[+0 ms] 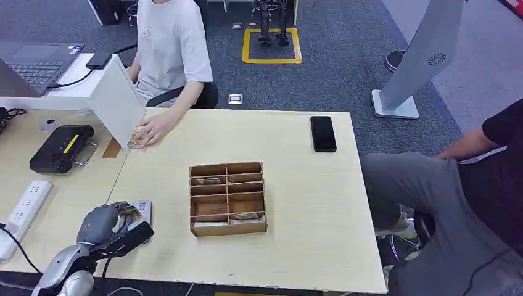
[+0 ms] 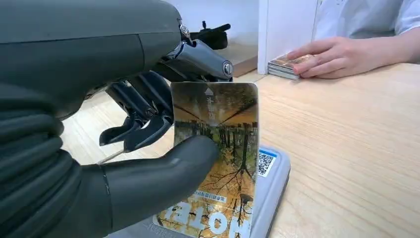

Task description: Pass the card to the sensor for recognition and then transmit it.

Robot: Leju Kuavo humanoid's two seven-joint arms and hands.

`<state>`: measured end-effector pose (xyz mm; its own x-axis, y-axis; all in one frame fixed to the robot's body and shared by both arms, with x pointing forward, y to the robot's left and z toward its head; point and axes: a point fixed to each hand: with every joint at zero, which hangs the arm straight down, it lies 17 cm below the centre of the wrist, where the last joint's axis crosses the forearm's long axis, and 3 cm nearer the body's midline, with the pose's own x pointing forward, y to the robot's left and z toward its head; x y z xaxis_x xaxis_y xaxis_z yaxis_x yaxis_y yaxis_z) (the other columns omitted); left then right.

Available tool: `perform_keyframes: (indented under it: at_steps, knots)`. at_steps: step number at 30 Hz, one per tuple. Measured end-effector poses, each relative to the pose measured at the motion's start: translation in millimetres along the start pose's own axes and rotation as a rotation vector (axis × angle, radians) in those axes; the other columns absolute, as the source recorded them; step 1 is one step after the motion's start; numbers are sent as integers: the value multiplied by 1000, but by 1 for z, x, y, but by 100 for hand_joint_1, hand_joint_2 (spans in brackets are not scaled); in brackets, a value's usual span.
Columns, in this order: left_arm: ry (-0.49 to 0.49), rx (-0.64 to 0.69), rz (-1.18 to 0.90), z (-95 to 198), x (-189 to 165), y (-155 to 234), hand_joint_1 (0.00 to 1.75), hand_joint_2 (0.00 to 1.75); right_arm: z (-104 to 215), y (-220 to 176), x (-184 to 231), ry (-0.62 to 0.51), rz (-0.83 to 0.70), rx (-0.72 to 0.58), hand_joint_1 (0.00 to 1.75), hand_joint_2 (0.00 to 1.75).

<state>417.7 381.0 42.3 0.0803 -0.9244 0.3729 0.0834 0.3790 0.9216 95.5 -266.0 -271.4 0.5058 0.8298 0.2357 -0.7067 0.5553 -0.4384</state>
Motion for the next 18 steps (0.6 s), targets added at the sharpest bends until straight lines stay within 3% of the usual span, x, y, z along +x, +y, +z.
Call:
perform_keyframes:
  at_steps: [18]
  knots:
    - [100,-15,-112,3,-35,-16,175,175,2,3,-2,-4,1,5,0,0]
